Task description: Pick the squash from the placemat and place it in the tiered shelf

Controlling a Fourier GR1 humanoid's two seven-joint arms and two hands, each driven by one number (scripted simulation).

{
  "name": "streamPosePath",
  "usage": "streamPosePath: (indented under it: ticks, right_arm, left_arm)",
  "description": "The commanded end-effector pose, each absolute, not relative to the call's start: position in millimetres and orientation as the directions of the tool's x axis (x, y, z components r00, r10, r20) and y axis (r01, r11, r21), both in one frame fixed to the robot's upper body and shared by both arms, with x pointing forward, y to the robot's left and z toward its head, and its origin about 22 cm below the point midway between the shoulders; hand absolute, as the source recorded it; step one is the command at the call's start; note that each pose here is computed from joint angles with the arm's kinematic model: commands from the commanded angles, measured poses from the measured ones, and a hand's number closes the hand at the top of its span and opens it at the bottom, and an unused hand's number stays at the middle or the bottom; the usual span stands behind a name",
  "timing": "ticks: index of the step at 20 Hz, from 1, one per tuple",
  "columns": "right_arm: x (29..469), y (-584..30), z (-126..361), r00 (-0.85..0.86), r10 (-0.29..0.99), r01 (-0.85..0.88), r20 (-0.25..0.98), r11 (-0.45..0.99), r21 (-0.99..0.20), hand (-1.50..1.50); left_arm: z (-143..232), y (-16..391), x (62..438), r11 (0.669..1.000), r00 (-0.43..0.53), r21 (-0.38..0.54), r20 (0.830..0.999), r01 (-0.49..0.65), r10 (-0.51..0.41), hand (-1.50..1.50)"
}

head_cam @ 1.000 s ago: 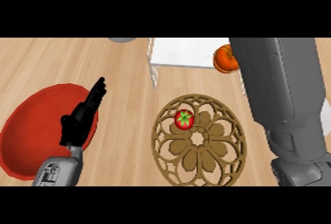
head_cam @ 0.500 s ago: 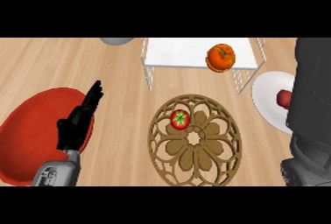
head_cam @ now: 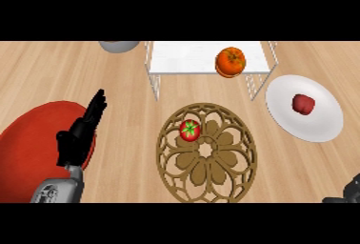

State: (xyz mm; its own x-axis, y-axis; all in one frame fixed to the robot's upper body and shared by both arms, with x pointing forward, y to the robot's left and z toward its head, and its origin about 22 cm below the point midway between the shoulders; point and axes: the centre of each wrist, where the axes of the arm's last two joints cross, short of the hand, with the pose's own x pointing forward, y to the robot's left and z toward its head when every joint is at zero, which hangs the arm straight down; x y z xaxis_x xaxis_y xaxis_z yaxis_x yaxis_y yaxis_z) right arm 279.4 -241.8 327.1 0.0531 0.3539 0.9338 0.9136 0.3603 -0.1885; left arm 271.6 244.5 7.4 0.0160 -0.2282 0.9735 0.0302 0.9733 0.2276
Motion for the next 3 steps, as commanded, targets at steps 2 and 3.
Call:
streamPosePath:
  ticks: [2, 3]
  right_arm:
    - [206, -269, 319, 0.127, 0.331, 0.887, 0.935, 0.384, -0.257, -1.5]
    - [197, -276, 309, 0.131, 0.331, 0.874, 0.935, 0.406, -0.266, -1.5]
  left_arm:
    - [7, 251, 272, 0.974, 0.014, 0.225, 0.974, 0.018, -0.225, 0.0]
    - [5, 236, 272, 0.975, 0.011, 0.224, 0.975, 0.007, -0.224, 0.0]
